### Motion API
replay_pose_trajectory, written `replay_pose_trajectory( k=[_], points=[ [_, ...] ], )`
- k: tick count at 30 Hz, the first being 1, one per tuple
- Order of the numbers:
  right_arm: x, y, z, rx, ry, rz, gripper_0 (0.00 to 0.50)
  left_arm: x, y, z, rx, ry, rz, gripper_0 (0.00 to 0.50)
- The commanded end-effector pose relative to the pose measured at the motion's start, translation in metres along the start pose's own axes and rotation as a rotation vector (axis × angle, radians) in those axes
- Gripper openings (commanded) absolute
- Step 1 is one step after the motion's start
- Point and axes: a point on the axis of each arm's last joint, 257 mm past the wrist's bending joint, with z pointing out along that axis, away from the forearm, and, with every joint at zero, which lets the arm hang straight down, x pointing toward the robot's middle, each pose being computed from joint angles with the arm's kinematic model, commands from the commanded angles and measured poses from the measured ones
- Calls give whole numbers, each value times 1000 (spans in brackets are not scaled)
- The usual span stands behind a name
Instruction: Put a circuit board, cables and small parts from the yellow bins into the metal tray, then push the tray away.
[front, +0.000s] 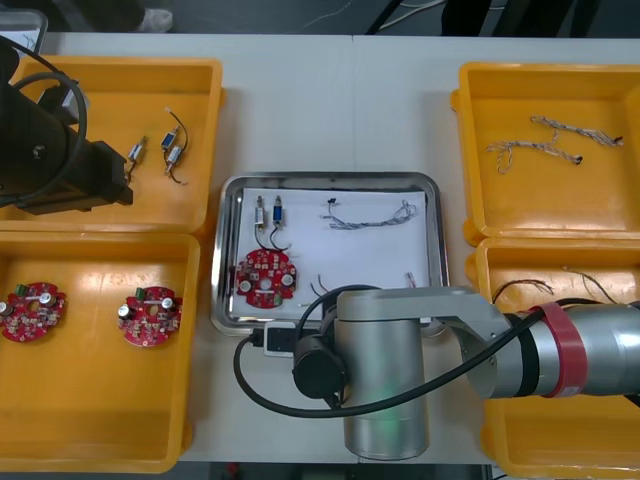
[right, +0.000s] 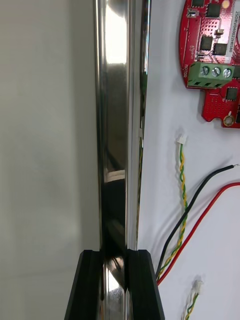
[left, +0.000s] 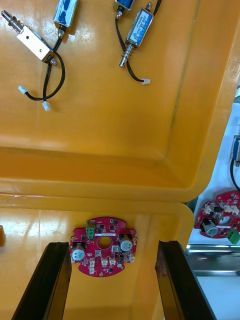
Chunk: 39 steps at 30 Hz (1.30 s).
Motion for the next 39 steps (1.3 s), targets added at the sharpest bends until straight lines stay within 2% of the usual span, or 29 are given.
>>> replay_pose_trajectory(
  k=[1, 11, 22, 26, 34, 39],
  points=[
    [0, -35, -8, 62, -14, 23, 0, 0, 8, -8, -34, -14, -23, 500],
    [-1, -71, -4, 114, -7, 40, 0, 0, 8, -8, -34, -14, -23, 500],
    [-9, -107, -8, 166, -40, 58, 0, 0, 8, -8, -34, -14, -23, 500],
    [-11, -117, -11, 185, -56, 63, 0, 0, 8, -8, -34, -14, -23, 500],
    [-12, -140, 0, 212, -127, 64, 0, 0, 8, -8, -34, -14, -23, 500],
    [-8, -153, 3, 237, -131, 61, 0, 0, 8, -8, -34, -14, -23, 500]
  ],
)
